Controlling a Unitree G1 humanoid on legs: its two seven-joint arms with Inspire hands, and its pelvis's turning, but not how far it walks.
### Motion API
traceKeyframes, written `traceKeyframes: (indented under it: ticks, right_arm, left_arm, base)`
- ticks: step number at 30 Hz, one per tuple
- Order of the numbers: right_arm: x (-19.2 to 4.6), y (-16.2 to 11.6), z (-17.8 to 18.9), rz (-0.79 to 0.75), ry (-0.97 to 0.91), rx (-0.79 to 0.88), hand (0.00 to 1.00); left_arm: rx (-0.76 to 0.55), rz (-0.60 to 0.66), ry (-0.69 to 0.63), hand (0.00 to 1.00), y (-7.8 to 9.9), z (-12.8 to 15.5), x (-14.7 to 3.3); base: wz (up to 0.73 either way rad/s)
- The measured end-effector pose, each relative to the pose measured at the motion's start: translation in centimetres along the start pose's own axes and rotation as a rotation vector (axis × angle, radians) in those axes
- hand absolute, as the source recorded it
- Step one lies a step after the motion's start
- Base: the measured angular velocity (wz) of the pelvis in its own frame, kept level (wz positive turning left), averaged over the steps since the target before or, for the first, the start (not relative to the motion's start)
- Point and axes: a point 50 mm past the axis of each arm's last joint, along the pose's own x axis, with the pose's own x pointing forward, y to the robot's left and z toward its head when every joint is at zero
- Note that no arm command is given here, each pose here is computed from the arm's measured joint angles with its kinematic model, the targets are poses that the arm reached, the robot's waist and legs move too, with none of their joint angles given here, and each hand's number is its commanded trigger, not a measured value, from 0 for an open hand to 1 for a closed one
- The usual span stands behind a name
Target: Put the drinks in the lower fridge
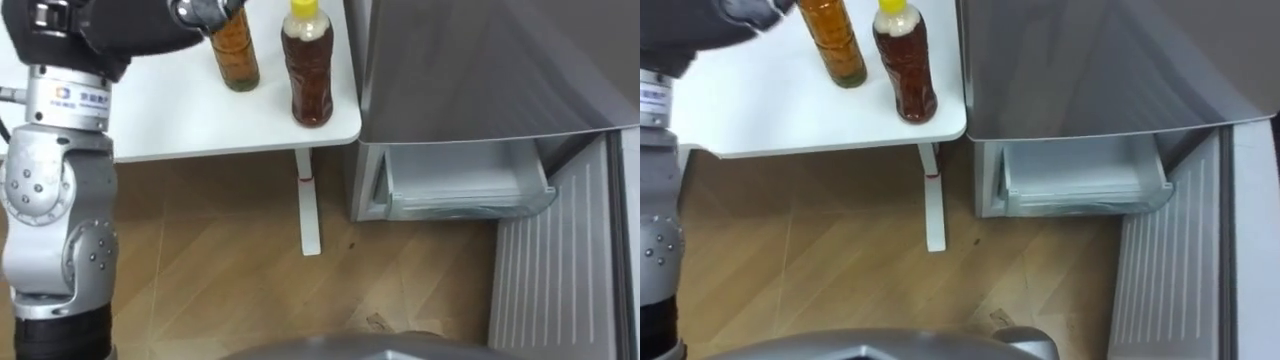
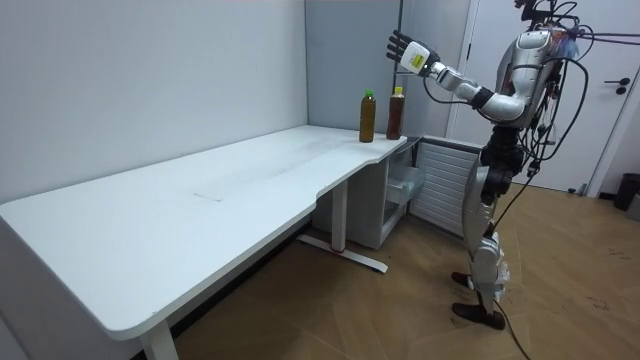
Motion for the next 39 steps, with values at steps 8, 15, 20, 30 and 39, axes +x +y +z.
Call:
traceKeyframes:
  ticks: [8, 15, 20, 30, 39]
  right_arm:
    - [0.0, -0.4, -0.3, -0.019, 0.022, -0.005, 0.0]
    - [0.0, -0.6, 0.3, -0.052, 0.02, 0.0, 0.0]
    - [0.0, -0.7, 0.7, -0.067, 0.011, -0.011, 0.0]
    - [-0.1, -0.7, 0.5, -0.066, 0.016, -0.015, 0.0]
    - [-0.1, -0.7, 0.5, -0.065, 0.015, -0.015, 0.0]
  left_arm:
    - [-0.121, -0.059, 0.065, 0.0, -0.6, -1.2, 0.0]
    - [-0.151, -0.017, 0.157, 0.0, 0.0, -3.3, -0.4]
    - [-0.171, -0.006, 0.162, 0.0, -0.1, -3.6, -0.5]
    - [-0.182, -0.009, 0.177, 0.0, -0.1, -4.0, -0.6]
    - [-0.185, -0.01, 0.19, 0.0, 0.0, -4.3, -0.7]
  base:
    - [-0.05]
    - [-0.01]
    - [0.0]
    - [-0.05]
    - [0.0]
